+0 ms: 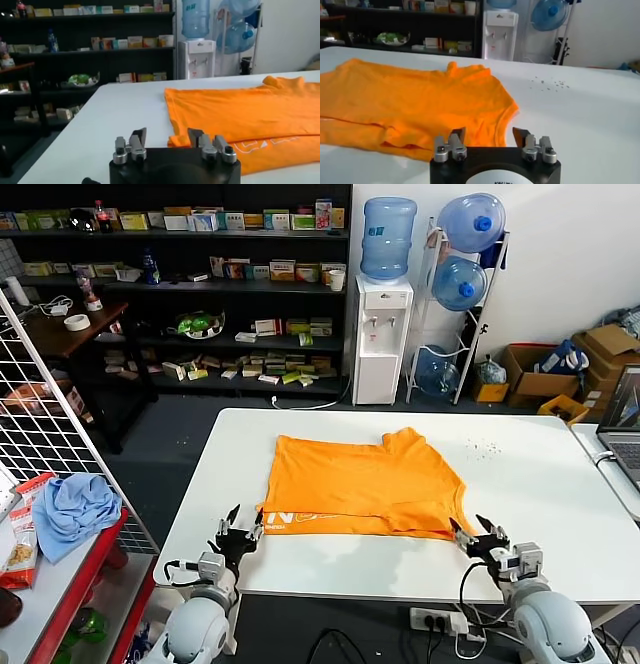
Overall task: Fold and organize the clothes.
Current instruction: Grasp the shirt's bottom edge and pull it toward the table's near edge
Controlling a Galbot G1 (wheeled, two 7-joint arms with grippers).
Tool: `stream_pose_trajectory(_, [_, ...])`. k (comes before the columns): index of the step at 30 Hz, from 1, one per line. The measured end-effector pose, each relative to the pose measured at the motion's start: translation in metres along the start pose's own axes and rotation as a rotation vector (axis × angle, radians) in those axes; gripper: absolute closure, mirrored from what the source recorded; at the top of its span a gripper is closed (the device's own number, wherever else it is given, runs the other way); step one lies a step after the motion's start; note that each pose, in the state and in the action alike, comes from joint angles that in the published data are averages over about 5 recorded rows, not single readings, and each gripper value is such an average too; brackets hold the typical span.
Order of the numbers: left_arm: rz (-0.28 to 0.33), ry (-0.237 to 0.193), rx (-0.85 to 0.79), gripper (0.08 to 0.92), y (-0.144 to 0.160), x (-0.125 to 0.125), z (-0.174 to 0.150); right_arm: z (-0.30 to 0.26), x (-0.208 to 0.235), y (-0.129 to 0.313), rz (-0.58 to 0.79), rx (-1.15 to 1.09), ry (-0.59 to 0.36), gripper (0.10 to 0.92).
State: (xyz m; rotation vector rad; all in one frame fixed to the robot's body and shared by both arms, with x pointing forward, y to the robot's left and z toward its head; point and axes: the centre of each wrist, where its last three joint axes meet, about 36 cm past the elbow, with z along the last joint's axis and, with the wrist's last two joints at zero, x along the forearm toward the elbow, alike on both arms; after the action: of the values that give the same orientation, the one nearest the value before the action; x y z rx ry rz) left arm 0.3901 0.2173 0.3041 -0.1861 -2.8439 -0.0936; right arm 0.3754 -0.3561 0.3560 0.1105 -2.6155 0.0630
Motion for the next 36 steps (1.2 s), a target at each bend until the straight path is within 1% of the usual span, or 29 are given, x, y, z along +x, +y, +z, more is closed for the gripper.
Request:
stream_pose_trajectory(2, [-0.001, 0.006, 0.006, 0.246, -0.001, 0.002, 0.002, 0.003, 0.0, 0.0, 0.001, -0.003, 0.011, 0.206])
stream_pose_trajectory(5, [-0.004, 0.01, 0.015, 0.191, -0.003, 0.002, 0.003, 0.007, -0.002, 0.0, 0.004, -0.007, 0.025, 0.209])
stream_pose_trajectory(7, [-0.006, 0.015, 0.019, 0.184, -0.003, 0.002, 0.005, 0.01, -0.003, 0.0, 0.007, -0.008, 0.032, 0.243])
stream_pose_trajectory(9, [-0.008, 0.02, 0.021, 0.197, -0.003, 0.001, 0.007, 0.012, -0.004, -0.001, 0.009, -0.009, 0.037, 0.291])
stream_pose_trajectory(12, [-0.01, 0.031, 0.025, 0.261, -0.002, 0.001, 0.01, 0.014, -0.006, -0.002, 0.012, -0.01, 0.041, 0.377])
stream_pose_trajectory(23, [0.005, 0.07, 0.041, 0.58, -0.006, -0.003, 0.018, 0.016, -0.009, -0.003, 0.015, -0.009, 0.051, 0.698])
stream_pose_trajectory(29, [0.007, 0.08, 0.039, 0.753, -0.005, 0.0, 0.019, 0.014, -0.002, -0.004, 0.014, 0.0, 0.057, 0.865])
stream_pose_trajectory(31, [0.006, 0.084, 0.037, 0.814, -0.003, 0.002, 0.018, 0.012, 0.002, -0.003, 0.015, 0.003, 0.056, 0.893])
stream_pose_trajectory(34, [0.007, 0.086, 0.034, 0.885, -0.001, 0.007, 0.015, 0.008, 0.009, -0.001, 0.016, 0.012, 0.055, 0.898])
stream_pose_trajectory(36, [0.01, 0.086, 0.032, 0.904, -0.001, 0.011, 0.013, 0.006, 0.014, 0.001, 0.016, 0.018, 0.058, 0.898])
